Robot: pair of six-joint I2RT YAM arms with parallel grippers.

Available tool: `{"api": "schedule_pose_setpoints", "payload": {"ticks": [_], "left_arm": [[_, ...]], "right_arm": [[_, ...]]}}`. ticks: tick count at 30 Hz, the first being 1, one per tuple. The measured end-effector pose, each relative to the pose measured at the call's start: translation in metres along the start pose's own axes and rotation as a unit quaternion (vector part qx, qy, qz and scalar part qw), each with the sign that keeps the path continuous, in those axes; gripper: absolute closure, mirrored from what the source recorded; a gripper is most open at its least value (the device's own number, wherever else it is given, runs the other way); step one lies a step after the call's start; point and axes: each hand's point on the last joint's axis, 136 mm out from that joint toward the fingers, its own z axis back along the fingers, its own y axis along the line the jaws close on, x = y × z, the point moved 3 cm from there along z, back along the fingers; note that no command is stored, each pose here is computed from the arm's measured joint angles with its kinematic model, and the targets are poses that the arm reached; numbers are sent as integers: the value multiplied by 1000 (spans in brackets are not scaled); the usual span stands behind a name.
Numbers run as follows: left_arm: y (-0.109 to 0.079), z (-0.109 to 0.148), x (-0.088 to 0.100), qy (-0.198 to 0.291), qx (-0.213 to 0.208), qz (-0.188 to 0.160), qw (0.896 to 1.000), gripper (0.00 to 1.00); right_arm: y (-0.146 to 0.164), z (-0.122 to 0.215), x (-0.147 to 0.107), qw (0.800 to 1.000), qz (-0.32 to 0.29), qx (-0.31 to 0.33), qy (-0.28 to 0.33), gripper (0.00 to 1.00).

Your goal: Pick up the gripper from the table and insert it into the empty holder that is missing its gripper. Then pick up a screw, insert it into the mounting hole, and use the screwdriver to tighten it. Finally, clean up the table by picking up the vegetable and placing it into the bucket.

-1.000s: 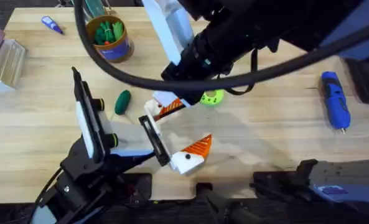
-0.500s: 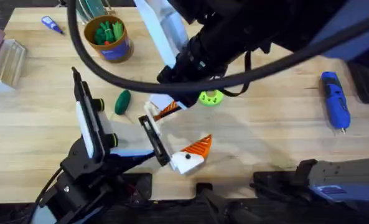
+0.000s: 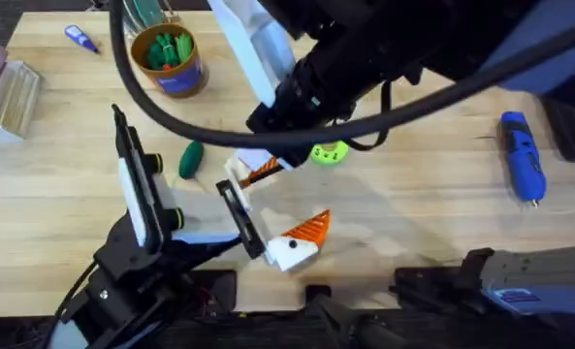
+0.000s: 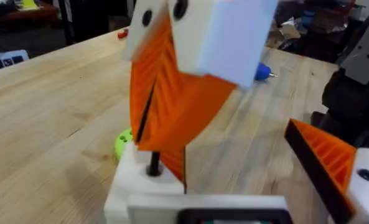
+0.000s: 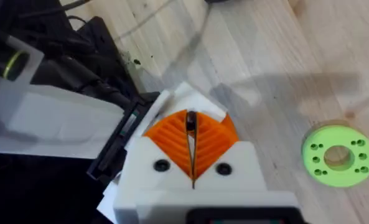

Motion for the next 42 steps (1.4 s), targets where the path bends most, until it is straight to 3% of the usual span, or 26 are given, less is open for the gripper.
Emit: {"api": "schedule_pose_setpoints", "payload": {"ticks": [29, 36, 42], "left_arm": [[0, 0, 0, 1, 1, 4, 1000, 15], [0, 0, 0, 1, 1, 6, 1000, 15], [0, 0, 0, 0, 0, 0, 1000, 15]], "right_arm": [[-2, -14, 3, 1000, 1, 2, 7, 982], [-7, -11, 1, 1000, -3, -13, 12, 48], [-6, -1, -6, 1000, -9, -14, 16, 10]]}}
